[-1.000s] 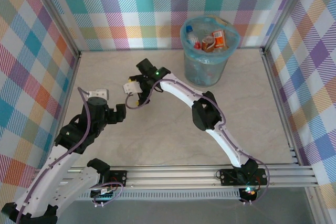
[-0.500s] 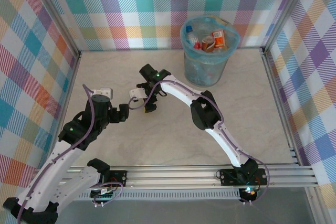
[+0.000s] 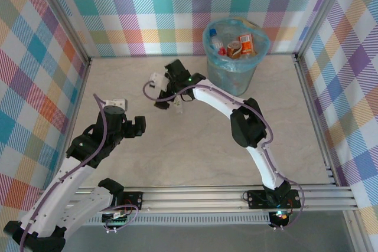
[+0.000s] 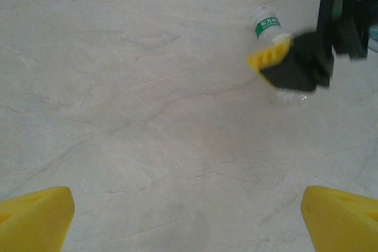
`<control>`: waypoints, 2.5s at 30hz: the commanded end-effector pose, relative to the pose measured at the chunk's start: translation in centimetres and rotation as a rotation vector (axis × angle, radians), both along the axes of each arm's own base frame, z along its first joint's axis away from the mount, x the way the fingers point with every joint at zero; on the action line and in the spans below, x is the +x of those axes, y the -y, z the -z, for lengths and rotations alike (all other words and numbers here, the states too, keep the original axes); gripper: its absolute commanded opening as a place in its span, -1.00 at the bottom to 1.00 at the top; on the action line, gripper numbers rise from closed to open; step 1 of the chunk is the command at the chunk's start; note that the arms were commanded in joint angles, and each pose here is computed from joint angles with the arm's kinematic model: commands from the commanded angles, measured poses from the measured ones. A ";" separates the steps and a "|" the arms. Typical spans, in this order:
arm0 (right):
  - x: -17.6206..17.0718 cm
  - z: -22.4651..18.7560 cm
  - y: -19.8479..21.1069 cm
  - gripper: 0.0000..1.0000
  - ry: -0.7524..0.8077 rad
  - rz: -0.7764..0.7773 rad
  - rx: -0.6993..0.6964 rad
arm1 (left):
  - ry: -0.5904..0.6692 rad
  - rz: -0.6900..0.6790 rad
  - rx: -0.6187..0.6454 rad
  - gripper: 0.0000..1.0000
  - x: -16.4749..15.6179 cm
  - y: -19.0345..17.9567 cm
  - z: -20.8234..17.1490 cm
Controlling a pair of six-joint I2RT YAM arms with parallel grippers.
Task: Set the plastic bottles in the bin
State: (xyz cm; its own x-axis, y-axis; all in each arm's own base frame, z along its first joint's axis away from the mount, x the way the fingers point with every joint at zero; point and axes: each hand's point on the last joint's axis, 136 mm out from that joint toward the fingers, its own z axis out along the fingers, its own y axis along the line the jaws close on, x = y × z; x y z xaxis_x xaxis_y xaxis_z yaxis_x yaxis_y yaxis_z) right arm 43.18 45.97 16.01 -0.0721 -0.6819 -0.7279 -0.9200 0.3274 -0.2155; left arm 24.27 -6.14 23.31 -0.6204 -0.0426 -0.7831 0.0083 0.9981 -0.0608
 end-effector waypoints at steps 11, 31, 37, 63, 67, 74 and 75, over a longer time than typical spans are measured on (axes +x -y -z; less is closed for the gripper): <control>2.6 5.5 6.4 0.99 -0.212 0.654 -0.059 | 0.047 -0.019 -0.045 0.97 0.0 -0.2 -0.9; 1.8 9.9 7.2 0.42 -0.353 0.624 -0.035 | 0.051 -0.033 -0.068 0.97 -1.1 -0.6 -0.6; 0.7 8.4 7.5 0.24 -0.363 0.595 -0.031 | 0.050 -0.037 -0.075 0.96 -1.3 -0.7 -0.5; 8.6 -23.8 30.3 0.16 0.497 0.963 0.454 | 0.078 0.007 -0.102 0.95 1.7 1.5 -1.9; 10.3 -21.7 31.4 0.20 0.509 1.017 0.413 | 0.074 0.005 -0.094 0.95 1.6 1.4 -1.9; 10.3 -20.6 32.5 0.51 0.499 1.060 0.417 | 0.072 0.003 -0.079 0.96 1.8 1.3 -1.8; 10.2 -20.8 32.7 0.61 0.502 1.064 0.421 | 0.069 0.004 -0.079 0.96 1.9 1.4 -1.8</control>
